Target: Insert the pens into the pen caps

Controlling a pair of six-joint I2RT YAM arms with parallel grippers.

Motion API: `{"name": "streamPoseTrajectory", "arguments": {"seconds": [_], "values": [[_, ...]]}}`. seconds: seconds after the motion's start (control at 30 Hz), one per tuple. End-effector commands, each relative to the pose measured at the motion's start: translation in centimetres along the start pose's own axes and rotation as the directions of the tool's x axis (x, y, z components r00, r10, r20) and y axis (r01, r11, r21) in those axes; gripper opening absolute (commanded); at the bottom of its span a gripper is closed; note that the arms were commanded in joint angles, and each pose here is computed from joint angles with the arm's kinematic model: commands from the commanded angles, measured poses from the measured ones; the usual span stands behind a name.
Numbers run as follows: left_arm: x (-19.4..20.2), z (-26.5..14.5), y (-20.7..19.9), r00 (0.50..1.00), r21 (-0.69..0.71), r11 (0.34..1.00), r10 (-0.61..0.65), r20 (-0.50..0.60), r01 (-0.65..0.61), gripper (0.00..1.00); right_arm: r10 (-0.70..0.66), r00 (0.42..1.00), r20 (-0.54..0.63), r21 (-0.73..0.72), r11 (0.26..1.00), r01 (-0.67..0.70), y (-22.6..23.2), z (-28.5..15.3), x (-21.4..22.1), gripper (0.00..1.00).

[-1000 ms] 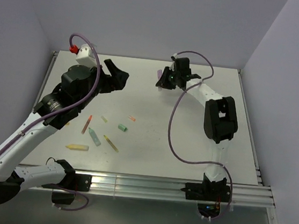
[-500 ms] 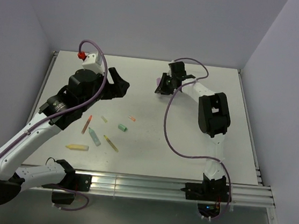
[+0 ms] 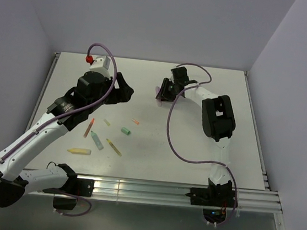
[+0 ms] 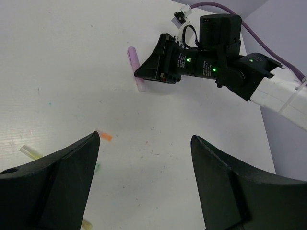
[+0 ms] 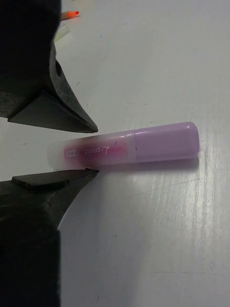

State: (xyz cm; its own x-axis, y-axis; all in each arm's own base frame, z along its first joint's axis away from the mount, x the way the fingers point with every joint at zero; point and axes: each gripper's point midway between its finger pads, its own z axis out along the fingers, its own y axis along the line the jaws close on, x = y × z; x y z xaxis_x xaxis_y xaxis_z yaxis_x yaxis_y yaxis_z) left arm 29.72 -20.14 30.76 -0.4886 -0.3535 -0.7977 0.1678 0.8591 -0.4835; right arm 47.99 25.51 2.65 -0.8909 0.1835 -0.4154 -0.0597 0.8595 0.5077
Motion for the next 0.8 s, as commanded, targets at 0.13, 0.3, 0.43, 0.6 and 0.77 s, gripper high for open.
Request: {"name": "streamPoseTrajectory", "arguments": {"seconds": [0.13, 0.3, 0.43, 0.6, 0.77], "values": [[0.0, 0.8, 0.1, 1.0, -0.002, 1.0, -0.021, 0.002, 0.021, 0.8, -0.02, 0.998, 0.056, 0.034, 0.999, 0.019, 0.0, -1.7, -0.7, 0.48], [1.1, 1.8, 1.6, 0.999, -0.065, 0.997, -0.044, -0.014, 0.043, 0.79, -0.056, 0.983, 0.173, 0.044, 0.998, 0.049, 1.5, -5.5, -3.2, 0.52], [2.2, 2.3, 4.0, 0.997, -0.157, 0.985, -0.076, -0.024, 0.071, 0.77, -0.086, 0.956, 0.28, 0.006, 0.996, 0.088, 4.0, -10.7, -5.0, 0.54], [3.4, 2.4, 8.1, 0.989, -0.307, 0.941, -0.148, -0.005, 0.139, 0.68, -0.093, 0.939, 0.33, -0.05, 0.992, 0.115, 5.6, -14.9, -4.1, 0.54], [4.8, 2.4, 15.0, 0.992, -0.503, 0.859, -0.128, -0.024, 0.099, 0.59, -0.108, 0.931, 0.349, -0.105, 0.983, 0.153, 6.7, -17.6, -2.3, 0.53]]}}
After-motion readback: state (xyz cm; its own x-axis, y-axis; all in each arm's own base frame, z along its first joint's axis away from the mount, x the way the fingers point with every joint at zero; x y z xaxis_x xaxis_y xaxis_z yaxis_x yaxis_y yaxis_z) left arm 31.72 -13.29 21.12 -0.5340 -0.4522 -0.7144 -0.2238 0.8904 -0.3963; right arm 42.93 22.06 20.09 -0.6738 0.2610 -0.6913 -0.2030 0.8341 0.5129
